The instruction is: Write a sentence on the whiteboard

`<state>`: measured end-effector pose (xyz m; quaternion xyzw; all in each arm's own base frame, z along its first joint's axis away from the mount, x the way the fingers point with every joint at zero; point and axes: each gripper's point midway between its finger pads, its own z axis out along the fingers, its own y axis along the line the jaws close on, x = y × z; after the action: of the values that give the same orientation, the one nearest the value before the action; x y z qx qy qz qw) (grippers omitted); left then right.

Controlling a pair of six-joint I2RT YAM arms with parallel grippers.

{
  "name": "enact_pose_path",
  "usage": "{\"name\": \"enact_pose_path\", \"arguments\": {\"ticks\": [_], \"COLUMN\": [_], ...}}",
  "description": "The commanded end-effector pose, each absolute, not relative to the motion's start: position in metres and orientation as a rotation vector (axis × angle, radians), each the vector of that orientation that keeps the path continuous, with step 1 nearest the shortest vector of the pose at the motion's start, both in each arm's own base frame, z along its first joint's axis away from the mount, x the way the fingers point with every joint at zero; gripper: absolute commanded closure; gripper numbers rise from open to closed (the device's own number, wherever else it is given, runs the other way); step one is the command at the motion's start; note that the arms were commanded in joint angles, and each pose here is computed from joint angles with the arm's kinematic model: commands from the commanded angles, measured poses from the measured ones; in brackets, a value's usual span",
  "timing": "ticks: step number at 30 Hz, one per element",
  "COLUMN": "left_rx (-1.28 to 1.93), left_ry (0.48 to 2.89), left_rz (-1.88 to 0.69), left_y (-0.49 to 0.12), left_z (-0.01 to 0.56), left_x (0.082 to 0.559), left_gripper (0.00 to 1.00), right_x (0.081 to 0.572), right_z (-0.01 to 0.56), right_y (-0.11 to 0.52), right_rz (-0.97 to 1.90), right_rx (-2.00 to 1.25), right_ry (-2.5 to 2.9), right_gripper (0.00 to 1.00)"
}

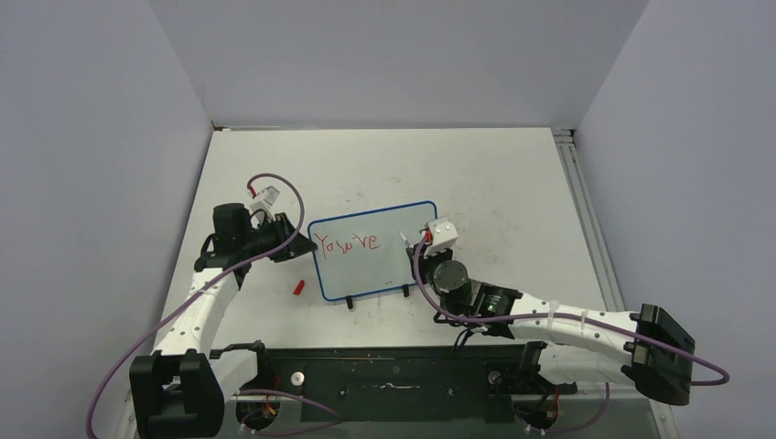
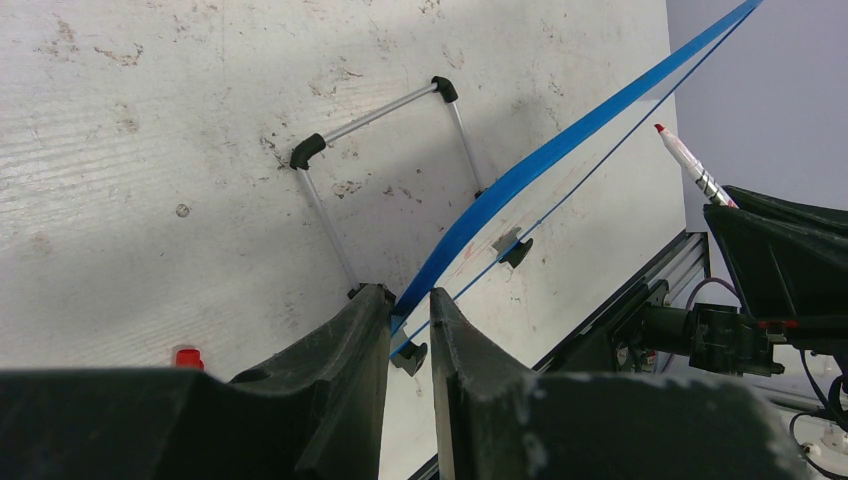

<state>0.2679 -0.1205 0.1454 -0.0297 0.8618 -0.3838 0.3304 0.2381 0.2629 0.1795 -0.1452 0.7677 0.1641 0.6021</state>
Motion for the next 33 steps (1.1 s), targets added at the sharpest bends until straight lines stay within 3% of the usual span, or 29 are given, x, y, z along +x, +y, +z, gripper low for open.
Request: {"name": "enact_pose_path", "arguments": {"ticks": [1, 33], "left_rx": [-0.018, -0.019], "left_ry": [2.201, 2.204], "left_rz": [-1.010, -1.013], "left_y": [-0.124, -0.124], "left_z": [0.163, 0.162], "left_x": [0.275, 0.275], "left_gripper": [0.80, 0.80], "right_x": [0.242, 0.245], "right_z": [0.184, 0.164], "right_y": [0.267, 0.272], "right_rz": [0.420, 0.423], "right_rx": [-0.308, -0.337], "right_ry": [1.757, 1.801], "right_gripper": [0.95, 0.95]}}
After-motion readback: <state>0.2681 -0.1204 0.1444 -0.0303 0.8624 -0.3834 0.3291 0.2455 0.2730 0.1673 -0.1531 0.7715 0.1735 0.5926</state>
